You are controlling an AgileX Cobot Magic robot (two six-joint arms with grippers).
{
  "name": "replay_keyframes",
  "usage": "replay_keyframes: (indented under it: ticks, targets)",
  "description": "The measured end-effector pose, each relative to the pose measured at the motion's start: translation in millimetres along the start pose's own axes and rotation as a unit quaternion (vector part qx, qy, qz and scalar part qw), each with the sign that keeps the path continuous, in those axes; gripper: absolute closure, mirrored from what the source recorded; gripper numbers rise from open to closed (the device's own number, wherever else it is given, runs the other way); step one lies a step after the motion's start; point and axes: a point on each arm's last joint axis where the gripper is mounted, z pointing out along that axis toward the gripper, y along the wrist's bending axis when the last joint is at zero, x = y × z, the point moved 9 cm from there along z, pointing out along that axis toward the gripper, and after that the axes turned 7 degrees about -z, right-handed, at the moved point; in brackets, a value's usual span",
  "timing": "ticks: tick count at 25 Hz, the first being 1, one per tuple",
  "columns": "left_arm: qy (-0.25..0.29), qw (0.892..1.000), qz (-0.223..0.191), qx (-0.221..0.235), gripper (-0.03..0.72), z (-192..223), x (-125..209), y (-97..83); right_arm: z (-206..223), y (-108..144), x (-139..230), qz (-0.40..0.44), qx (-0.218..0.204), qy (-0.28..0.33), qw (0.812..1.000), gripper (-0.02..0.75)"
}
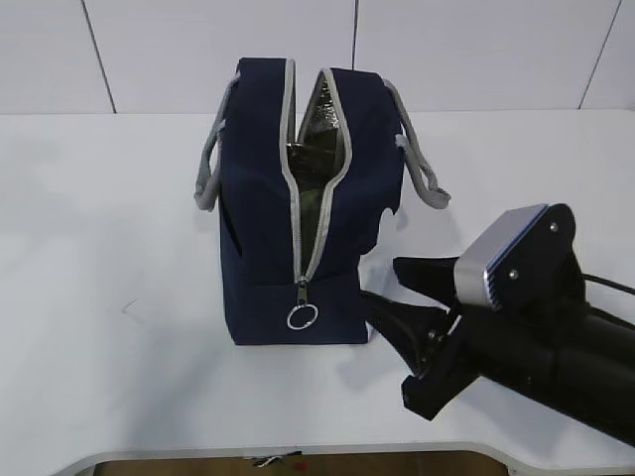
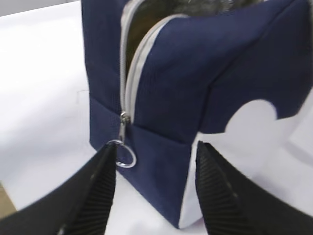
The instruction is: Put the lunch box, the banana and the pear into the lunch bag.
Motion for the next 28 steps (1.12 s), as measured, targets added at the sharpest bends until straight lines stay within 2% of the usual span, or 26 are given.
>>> replay_keyframes:
  ticks: [8, 10, 20, 24, 28]
  targets:
    - [0.0, 1.0, -0.016, 0.016, 0.36, 0.0, -0.1, -5.9, 18.5, 35.2, 32.1, 0.005, -0.084, 0.004, 0.996, 0.308]
    - [0.0, 1.0, -0.019, 0.016, 0.361, 0.0, -0.1, -5.8, 21.5, 39.7, 41.0, 0.007, -0.094, 0.012, 0.995, 0.308]
    - [0.0, 1.0, -0.022, 0.017, 0.361, -0.1, -0.1, -6.3, 47.8, 39.1, 35.0, 0.023, -0.105, -0.001, 0.994, 0.308]
    - [0.0, 1.0, -0.022, 0.017, 0.361, -0.1, -0.1, -6.3, 63.3, 35.8, 36.6, 0.035, -0.103, 0.009, 0.994, 0.308]
    - [0.0, 1.0, -0.022, 0.017, 0.361, -0.1, -0.1, -6.3, 74.7, 33.3, 47.6, 0.047, -0.1, 0.045, 0.993, 0.308]
